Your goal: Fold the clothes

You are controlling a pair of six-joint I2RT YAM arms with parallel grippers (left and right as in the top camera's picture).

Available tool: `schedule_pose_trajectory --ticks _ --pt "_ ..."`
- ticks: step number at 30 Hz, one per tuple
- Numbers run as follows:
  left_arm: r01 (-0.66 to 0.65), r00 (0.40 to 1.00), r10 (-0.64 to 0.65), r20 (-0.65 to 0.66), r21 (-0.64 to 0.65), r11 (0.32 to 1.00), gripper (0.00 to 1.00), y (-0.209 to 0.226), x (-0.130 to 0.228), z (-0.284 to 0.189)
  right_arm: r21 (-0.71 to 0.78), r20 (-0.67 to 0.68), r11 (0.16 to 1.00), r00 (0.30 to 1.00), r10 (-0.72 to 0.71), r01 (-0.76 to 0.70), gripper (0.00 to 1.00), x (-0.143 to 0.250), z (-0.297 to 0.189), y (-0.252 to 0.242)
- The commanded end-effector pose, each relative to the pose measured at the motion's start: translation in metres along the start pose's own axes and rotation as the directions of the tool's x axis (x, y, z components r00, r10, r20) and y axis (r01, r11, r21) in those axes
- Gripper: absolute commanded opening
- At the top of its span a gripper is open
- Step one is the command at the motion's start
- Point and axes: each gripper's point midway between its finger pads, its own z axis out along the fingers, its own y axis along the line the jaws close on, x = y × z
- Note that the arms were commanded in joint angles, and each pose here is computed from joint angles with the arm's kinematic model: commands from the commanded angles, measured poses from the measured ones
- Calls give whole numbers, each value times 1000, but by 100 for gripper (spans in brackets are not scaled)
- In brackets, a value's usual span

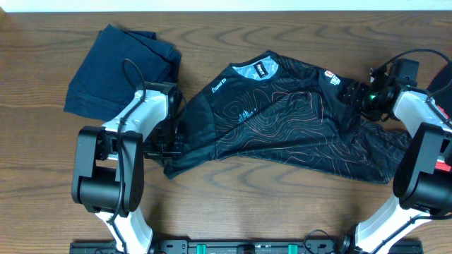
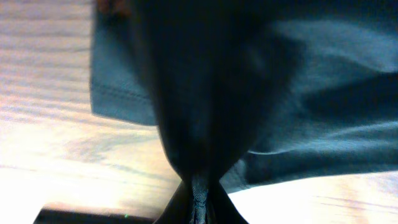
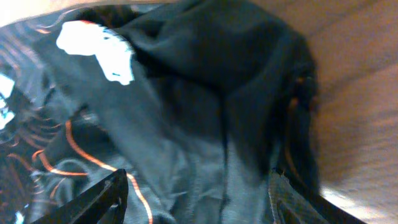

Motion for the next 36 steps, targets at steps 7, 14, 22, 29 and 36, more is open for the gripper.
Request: schedule_pose_trajectory --ticks 7,14,22,29,36 --pt "-42 999 40 25 78 996 23 -13 -1 -7 -507 144 776 924 -353 376 68 3 -20 108" --pt "-115 993 110 39 156 981 32 -27 -2 -16 -274 161 874 915 -370 402 75 -19 -1 121" --pt "-124 986 104 131 161 979 49 -30 -23 -35 88 181 879 861 -476 468 86 -29 16 127" --pt "-107 980 76 181 171 979 58 -33 -36 -38 118 178 851 832 -526 512 81 -20 51 138" --pt "-121 976 76 205 217 969 59 -42 -41 -41 55 188 825 805 -562 563 78 -6 96 152"
